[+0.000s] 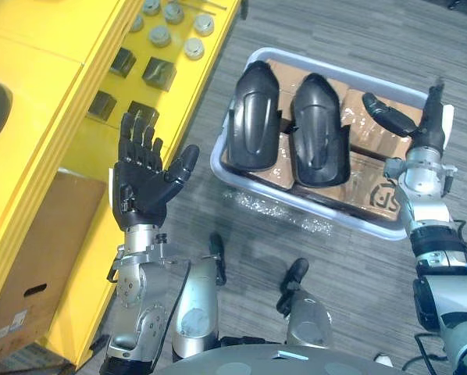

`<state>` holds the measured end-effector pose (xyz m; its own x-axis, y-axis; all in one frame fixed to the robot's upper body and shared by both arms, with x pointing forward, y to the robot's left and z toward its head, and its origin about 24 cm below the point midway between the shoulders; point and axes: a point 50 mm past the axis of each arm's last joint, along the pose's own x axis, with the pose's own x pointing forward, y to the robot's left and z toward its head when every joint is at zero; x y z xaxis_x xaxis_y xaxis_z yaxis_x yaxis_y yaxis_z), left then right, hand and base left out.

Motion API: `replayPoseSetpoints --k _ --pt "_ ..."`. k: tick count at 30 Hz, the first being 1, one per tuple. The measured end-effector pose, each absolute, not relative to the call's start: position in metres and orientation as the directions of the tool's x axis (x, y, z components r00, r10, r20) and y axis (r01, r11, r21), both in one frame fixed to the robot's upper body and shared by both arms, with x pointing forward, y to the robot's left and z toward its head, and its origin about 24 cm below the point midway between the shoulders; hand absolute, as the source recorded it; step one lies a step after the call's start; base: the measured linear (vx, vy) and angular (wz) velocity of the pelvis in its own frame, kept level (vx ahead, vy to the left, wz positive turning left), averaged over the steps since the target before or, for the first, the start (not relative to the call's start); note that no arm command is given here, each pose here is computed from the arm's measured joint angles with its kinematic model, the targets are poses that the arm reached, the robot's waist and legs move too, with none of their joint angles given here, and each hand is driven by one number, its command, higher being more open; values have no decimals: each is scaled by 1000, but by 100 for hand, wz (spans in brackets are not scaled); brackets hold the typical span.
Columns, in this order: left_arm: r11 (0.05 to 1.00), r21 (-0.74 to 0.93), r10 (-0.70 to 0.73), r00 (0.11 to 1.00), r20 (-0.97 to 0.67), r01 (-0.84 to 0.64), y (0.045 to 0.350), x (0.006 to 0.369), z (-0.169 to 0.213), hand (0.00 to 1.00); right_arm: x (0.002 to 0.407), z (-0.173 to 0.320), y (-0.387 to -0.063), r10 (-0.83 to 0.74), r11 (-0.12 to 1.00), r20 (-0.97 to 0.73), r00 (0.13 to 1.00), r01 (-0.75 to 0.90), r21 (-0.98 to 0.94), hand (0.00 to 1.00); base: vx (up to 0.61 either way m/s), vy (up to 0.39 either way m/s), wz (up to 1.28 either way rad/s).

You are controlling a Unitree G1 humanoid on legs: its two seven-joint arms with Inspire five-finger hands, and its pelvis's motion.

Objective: Walk over and take three plastic housings, then place them on the shelf

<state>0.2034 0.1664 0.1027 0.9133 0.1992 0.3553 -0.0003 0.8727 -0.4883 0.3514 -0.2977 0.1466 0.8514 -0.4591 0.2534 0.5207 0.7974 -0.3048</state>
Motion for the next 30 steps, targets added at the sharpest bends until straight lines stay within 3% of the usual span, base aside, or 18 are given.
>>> replayPoseSetpoints --k 8,15,16,30 --pt "884 -466 156 921 358 31 163 205 100 100 366 142 -288 -344 763 144 928 366 -532 100 -36 19 6" --pt "879 -474 124 938 323 47 155 205 92 100 367 146 -305 -424 661 68 903 360 -658 100 -69 15 2" --pt "877 -477 121 940 318 49 154 206 91 100 368 148 -305 -431 648 70 900 363 -669 0 -101 2 4" --pt "822 -566 74 976 205 57 137 208 68 100 367 175 -334 -591 390 125 797 418 -820 0 -47 16 6"
